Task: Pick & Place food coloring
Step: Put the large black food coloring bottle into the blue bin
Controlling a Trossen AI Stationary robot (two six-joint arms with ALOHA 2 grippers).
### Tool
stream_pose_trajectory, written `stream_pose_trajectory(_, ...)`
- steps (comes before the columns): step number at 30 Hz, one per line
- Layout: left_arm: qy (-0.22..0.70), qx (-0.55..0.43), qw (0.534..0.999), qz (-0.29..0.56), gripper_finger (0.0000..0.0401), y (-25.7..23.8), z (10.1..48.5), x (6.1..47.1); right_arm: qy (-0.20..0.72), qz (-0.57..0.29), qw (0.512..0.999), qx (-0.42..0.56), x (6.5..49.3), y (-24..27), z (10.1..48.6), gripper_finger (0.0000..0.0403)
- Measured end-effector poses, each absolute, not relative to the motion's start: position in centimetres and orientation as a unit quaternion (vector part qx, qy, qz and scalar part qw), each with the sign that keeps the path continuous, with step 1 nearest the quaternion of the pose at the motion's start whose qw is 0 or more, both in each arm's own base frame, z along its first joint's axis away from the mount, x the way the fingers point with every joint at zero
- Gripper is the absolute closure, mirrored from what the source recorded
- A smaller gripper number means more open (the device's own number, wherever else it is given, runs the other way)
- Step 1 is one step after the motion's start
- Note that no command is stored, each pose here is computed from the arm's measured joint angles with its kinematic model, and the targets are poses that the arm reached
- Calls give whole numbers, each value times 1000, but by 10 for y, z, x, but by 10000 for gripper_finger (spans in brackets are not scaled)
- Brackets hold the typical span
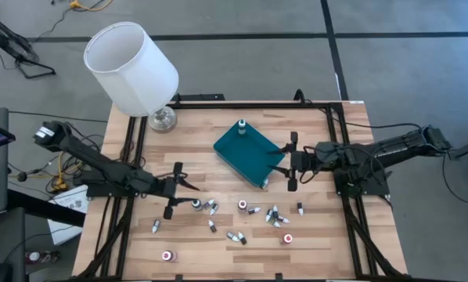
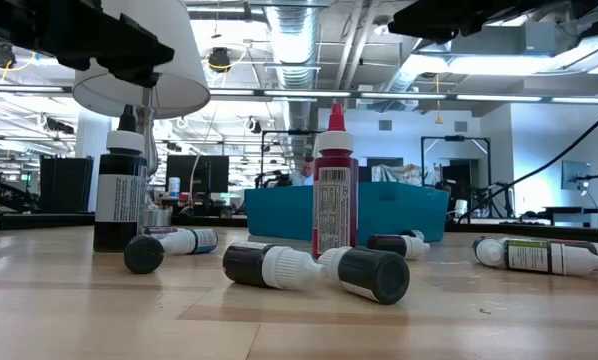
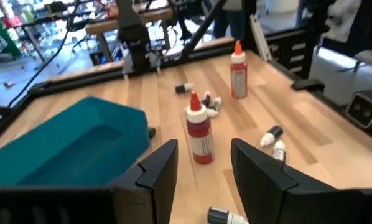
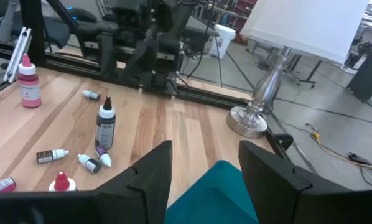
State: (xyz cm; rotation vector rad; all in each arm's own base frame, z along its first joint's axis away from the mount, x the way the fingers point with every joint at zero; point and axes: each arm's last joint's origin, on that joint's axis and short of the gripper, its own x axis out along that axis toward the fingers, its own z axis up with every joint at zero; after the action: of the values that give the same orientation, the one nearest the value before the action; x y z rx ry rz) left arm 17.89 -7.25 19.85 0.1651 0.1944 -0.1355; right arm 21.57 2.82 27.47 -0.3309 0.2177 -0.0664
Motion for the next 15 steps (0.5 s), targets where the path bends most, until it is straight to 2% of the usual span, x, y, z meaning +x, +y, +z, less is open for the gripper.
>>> stream_pose_trajectory(15, 159, 72, 984, -44, 258, -92, 172, 194, 102, -6, 981, -164, 211, 52, 275, 234)
